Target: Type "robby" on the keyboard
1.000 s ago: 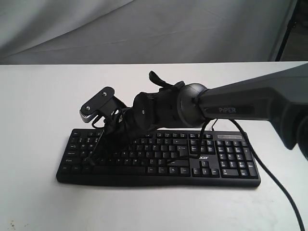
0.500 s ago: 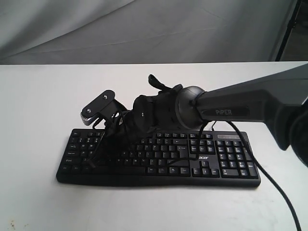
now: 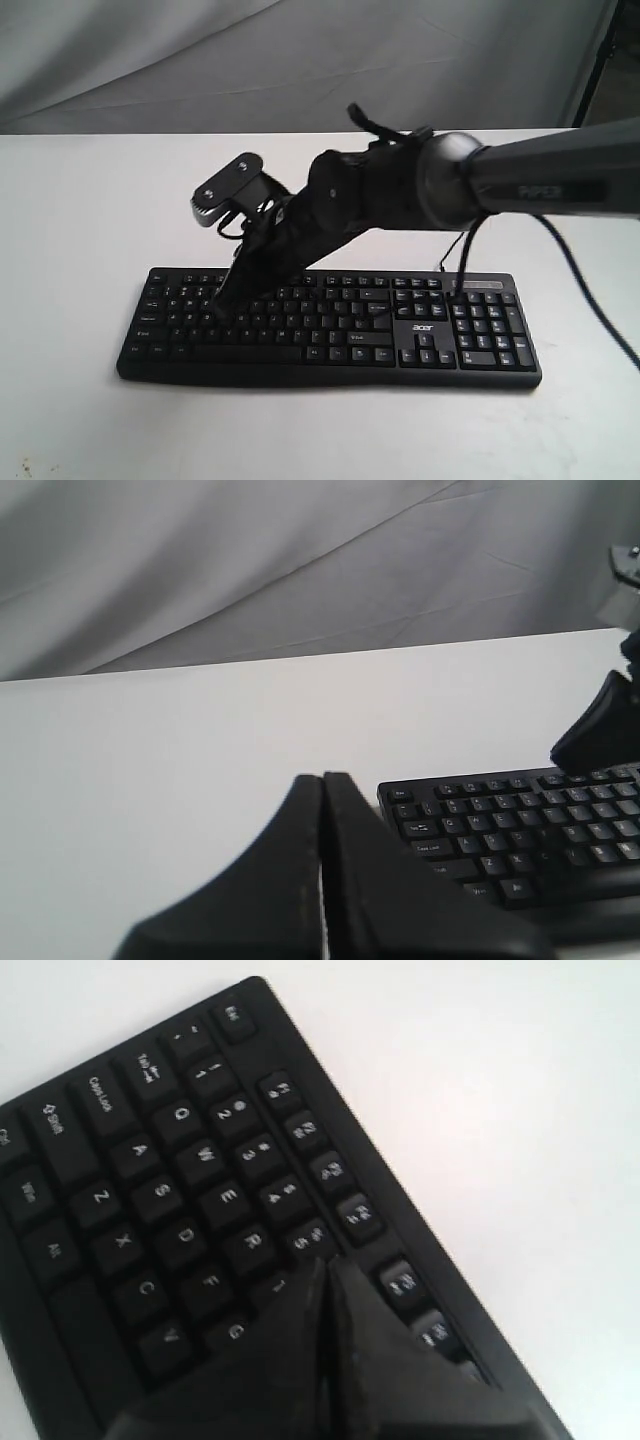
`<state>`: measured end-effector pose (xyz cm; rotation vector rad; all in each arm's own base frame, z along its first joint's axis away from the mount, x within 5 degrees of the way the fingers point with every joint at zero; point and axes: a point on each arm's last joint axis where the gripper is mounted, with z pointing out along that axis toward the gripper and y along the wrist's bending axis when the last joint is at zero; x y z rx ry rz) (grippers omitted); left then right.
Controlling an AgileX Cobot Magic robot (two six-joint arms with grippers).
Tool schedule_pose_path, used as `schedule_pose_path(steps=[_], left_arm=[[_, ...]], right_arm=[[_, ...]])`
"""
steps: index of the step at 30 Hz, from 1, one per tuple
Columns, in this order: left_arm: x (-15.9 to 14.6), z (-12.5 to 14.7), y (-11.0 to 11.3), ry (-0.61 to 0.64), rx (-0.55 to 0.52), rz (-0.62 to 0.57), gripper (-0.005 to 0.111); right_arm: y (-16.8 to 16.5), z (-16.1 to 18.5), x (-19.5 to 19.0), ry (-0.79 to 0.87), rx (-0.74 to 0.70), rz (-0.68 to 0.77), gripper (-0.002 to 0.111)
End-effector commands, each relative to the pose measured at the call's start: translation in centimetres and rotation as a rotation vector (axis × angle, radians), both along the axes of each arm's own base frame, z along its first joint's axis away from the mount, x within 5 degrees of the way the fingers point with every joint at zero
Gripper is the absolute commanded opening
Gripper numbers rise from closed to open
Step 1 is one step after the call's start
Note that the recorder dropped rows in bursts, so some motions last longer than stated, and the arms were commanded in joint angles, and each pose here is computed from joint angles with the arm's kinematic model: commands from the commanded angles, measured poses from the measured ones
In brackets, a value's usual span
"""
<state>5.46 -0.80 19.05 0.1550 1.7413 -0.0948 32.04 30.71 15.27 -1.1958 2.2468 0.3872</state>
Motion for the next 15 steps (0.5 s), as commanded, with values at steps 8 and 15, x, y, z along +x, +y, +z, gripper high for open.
schedule_pose_path(steps=[8, 15], left_arm=[[0.0, -0.1, 0.0, -0.007, 0.001, -0.006, 0.000], [0.0, -0.1, 0.0, -0.007, 0.001, -0.006, 0.000]], right_arm=[[-5.7, -0.2, -1.1, 0.058, -0.028, -0.120, 0.000], [-6.4, -1.4, -1.4, 0.031, -0.030, -0.150, 0.000]])
